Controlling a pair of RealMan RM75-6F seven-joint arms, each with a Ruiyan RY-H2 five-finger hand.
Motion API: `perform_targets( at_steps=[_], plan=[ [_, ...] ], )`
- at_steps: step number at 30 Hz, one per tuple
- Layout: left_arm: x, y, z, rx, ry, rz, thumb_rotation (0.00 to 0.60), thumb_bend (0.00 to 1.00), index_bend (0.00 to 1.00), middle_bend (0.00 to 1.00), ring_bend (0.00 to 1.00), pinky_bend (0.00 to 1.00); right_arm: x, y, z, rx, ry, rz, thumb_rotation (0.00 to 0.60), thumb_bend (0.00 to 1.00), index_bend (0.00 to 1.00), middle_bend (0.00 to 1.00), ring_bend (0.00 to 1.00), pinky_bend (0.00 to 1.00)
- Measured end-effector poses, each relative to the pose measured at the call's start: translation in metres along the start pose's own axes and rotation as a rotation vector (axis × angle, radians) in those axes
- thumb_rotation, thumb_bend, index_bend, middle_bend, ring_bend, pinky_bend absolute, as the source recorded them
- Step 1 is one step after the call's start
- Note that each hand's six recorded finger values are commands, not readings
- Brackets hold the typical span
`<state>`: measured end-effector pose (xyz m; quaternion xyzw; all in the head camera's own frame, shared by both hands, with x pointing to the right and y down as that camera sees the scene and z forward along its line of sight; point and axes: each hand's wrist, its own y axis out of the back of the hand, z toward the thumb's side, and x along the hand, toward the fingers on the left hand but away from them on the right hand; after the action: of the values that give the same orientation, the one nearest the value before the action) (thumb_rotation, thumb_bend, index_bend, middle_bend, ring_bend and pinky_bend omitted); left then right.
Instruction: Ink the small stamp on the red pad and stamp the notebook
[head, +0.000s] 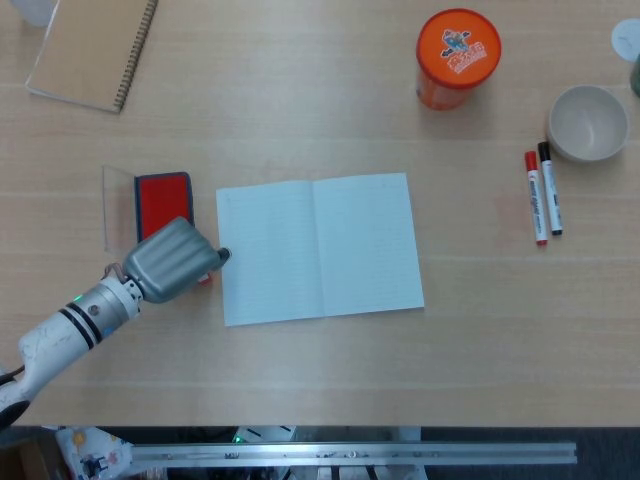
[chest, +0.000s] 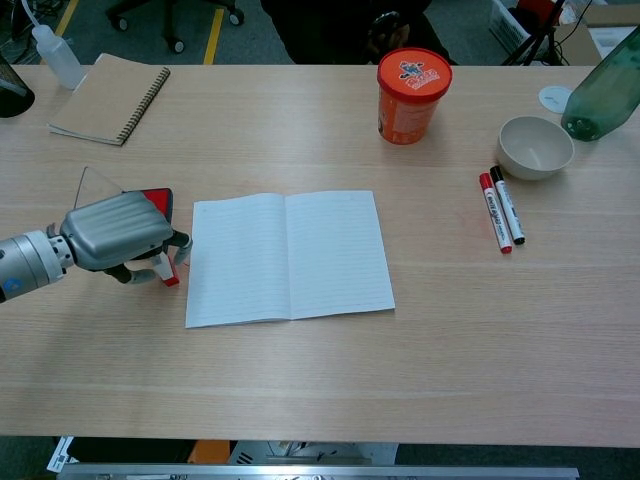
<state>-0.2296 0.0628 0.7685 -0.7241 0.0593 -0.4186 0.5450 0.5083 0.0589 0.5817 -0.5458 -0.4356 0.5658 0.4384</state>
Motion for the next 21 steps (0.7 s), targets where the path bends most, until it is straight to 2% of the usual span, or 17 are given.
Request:
perform_targets(
  at_steps=[9, 21],
  plan=[
    [0.0012, -0.0014, -0.0014, -0.003, -0.004, -0.004, 0.600, 0.30, 0.51, 0.95, 0.88, 0.85, 0.0000, -0.0002, 0.0001, 0.000, 0.000, 0.001, 0.600, 0.20, 0.19, 0.32, 0.27, 0.35],
    [0.0051, -0.0016, -0.0025, -0.008, -0.003, 0.003, 0.600, 0.30, 0.53, 0.95, 0.88, 0.85, 0.0010, 0.0000, -0.0002, 0.001, -0.002, 0.004, 0.600, 0.20, 0.19, 0.32, 0.27, 0.35]
  ],
)
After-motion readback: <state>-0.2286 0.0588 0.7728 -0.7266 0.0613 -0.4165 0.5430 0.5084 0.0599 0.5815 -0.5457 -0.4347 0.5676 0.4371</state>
